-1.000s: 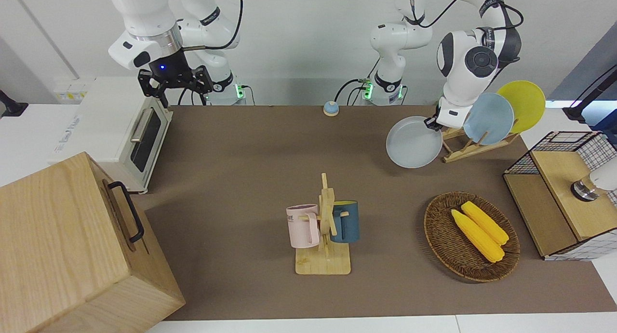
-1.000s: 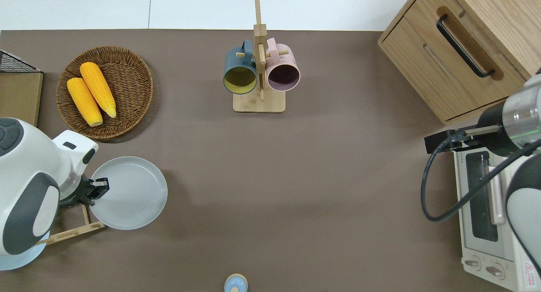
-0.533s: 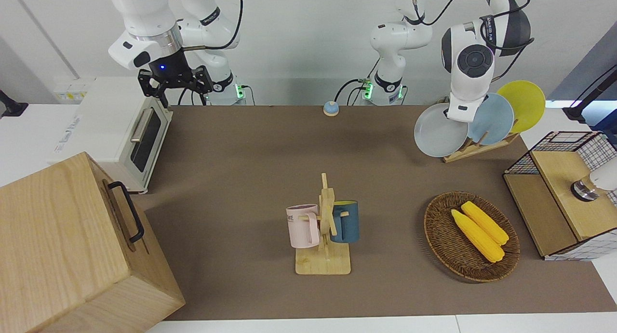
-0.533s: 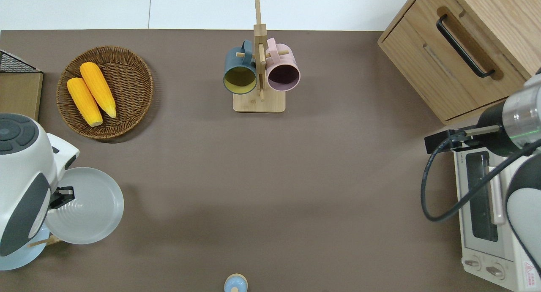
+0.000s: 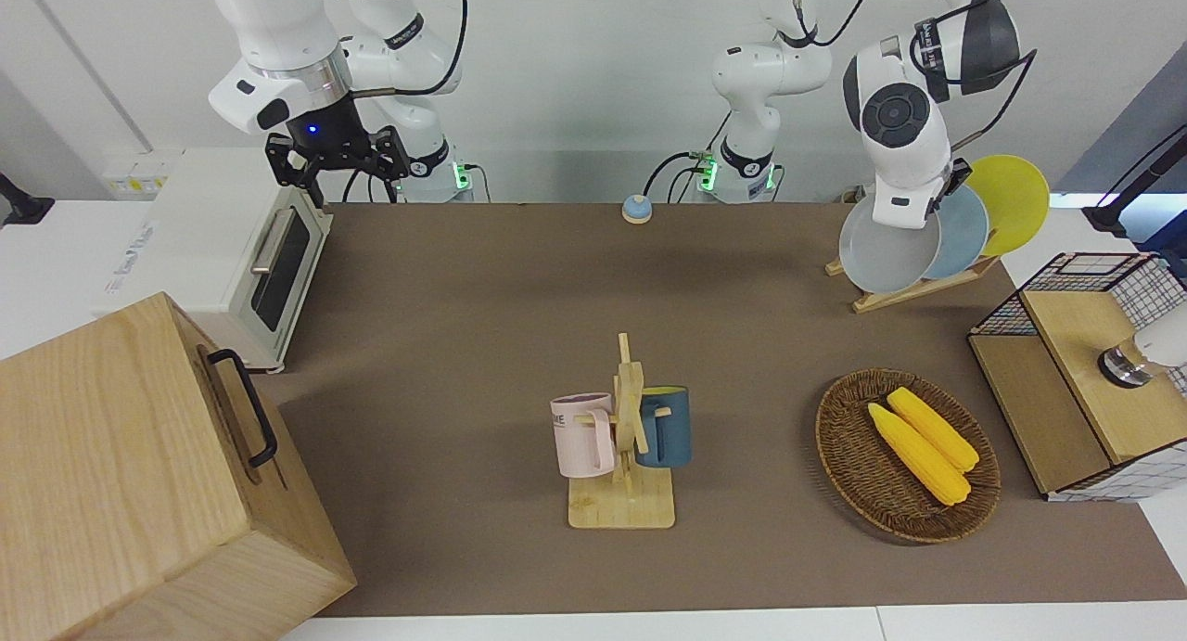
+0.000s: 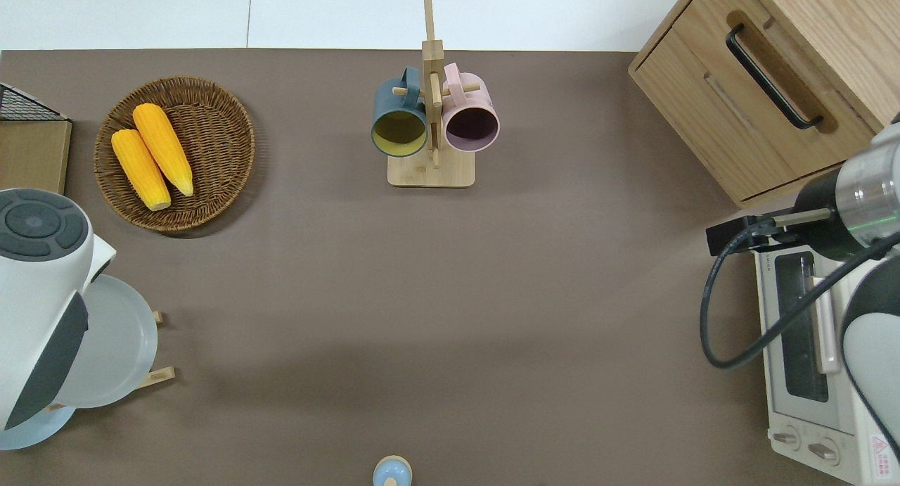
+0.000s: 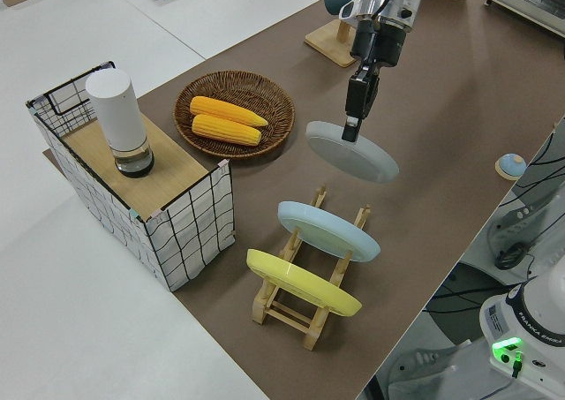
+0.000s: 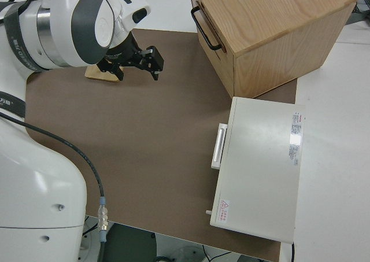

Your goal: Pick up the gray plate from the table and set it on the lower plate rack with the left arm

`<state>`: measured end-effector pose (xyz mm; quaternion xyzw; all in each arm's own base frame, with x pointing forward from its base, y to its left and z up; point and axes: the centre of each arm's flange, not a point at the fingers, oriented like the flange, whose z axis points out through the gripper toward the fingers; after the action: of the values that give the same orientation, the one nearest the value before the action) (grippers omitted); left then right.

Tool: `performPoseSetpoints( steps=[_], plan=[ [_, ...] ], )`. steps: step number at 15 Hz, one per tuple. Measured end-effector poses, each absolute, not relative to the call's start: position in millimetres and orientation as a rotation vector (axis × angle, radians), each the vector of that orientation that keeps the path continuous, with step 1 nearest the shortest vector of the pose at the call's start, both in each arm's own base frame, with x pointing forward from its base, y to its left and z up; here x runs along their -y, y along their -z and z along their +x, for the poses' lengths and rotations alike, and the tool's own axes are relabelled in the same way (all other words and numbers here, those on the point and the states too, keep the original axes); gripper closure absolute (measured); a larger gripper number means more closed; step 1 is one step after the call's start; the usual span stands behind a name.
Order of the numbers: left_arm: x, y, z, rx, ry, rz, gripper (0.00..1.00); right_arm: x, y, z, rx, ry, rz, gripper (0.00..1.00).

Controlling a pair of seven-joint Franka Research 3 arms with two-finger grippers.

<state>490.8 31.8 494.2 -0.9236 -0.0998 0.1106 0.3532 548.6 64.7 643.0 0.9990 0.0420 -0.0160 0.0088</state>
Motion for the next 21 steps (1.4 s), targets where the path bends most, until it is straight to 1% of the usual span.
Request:
performPoseSetpoints(
  steps=[2,8,12,21],
  plan=[
    [-33.8,-492.0,491.5,0.244,-0.295,-2.371,0.98,-64.7,-643.0,548.6,-0.131,0.050,3.121,0.01],
    [-45.8,-460.4,498.2,0.192,-0.363,-2.286,0.98,-64.7,-643.0,548.6,-0.131,0.050,3.121,0.01],
    [-52.8,-446.0,491.0,0.181,-0.414,-2.251,0.98,-64.7,-643.0,548.6,-0.131,0.050,3.121,0.01],
    [-43.2,-432.8,481.8,0.191,-0.472,-2.206,0.98,-64.7,-643.0,548.6,-0.131,0.050,3.121,0.01]
  ],
)
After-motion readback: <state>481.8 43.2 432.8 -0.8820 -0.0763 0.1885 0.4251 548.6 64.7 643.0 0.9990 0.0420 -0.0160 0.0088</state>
